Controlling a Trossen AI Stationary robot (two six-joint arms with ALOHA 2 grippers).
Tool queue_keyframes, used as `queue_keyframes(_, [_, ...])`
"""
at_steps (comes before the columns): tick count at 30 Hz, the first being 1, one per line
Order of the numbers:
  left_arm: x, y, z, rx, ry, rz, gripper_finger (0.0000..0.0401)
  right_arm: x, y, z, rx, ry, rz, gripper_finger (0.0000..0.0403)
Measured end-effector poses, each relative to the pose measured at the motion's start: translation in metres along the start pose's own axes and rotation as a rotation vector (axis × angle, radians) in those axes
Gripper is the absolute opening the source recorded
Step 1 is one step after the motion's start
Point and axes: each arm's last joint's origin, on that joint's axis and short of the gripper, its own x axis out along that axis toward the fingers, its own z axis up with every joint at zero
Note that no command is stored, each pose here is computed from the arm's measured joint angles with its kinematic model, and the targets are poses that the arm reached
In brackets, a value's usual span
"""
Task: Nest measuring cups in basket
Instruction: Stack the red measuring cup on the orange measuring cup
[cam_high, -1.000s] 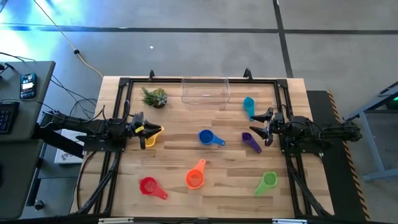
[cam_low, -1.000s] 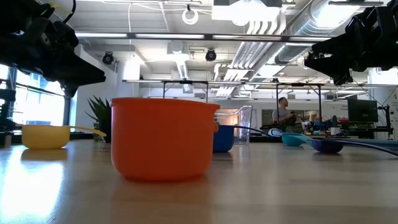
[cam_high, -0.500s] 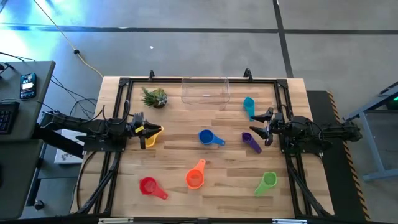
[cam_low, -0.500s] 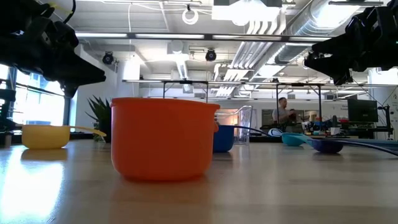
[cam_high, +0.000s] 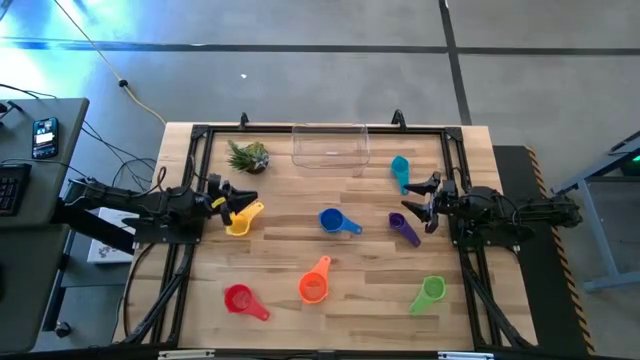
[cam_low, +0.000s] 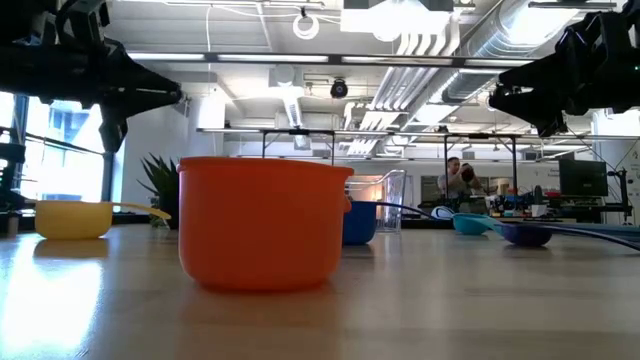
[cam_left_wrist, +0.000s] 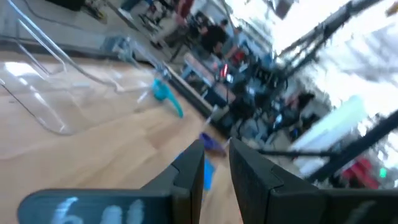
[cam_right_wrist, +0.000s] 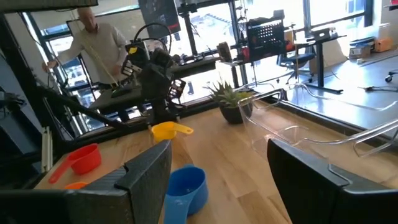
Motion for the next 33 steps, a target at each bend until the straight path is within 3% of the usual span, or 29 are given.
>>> queue_keyframes(8, [-0.002, -0.011, 0.014, -0.114, -0.143, -0.091, 0.0065, -0.001, 0.001, 0.012, 0.071, -0.129, -0.030, 0.0257])
queue_keyframes(16, [-0.001, -0.044, 0.050, -0.083, -0.138, -0.126, 0.0065, -0.005, 0.004, 0.031, 0.132, -0.317, 0.016, 0.0257])
queue_keyframes(24, [0.007, -0.085, 0.083, -0.044, 0.194, -0.059, 0.0065, -0.007, 0.004, 0.036, 0.132, -0.375, 0.026, 0.0257])
queue_keyframes(33, [0.020, -0.115, 0.084, 0.018, 0.575, 0.037, 0.0065, -0.008, 0.004, 0.038, 0.174, -0.403, 0.006, 0.0257])
